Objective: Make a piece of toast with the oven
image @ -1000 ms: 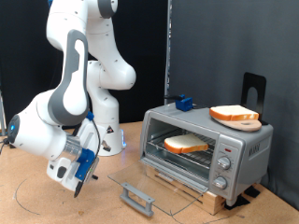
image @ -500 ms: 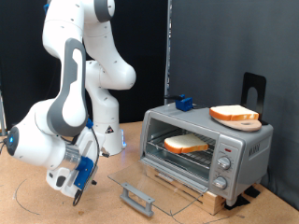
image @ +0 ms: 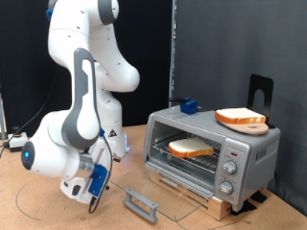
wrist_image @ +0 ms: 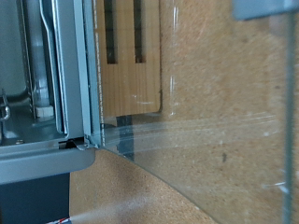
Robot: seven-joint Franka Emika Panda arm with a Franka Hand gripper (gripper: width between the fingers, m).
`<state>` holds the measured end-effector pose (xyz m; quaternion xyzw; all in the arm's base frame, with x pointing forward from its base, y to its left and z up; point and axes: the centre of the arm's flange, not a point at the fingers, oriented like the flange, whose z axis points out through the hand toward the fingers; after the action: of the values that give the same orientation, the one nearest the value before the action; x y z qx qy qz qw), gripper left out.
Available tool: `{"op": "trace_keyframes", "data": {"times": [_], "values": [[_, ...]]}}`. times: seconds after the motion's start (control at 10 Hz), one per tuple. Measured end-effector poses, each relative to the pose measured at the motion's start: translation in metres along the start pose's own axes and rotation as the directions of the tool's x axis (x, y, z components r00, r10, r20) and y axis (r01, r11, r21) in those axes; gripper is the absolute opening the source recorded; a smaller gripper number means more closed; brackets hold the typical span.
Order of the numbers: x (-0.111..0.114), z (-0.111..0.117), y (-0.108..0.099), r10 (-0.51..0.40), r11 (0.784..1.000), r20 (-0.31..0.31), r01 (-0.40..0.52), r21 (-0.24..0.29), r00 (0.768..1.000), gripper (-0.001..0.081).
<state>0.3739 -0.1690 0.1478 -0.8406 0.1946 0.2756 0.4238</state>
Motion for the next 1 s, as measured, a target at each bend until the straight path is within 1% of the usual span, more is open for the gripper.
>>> {"op": "trace_keyframes", "data": {"times": [0.3,0.4,0.5,0.6,0.8,1.0], "values": [[-0.004,0.027,-0.005,-0.011,1.000,0.030,0.011,0.003,0.999,0.0809],[-0.006,0.031,-0.009,-0.019,1.000,0.037,0.018,0.011,0.999,0.0809],[-0.011,0.033,-0.014,-0.027,0.999,0.060,0.025,0.027,0.998,0.0809],[-0.020,0.031,-0.021,-0.039,0.998,0.103,0.034,0.056,0.994,0.0809],[-0.038,0.023,-0.037,-0.086,0.988,0.184,0.061,0.139,0.979,0.0809],[-0.056,0.015,-0.050,-0.144,0.975,0.232,0.097,0.202,0.962,0.0809]]}}
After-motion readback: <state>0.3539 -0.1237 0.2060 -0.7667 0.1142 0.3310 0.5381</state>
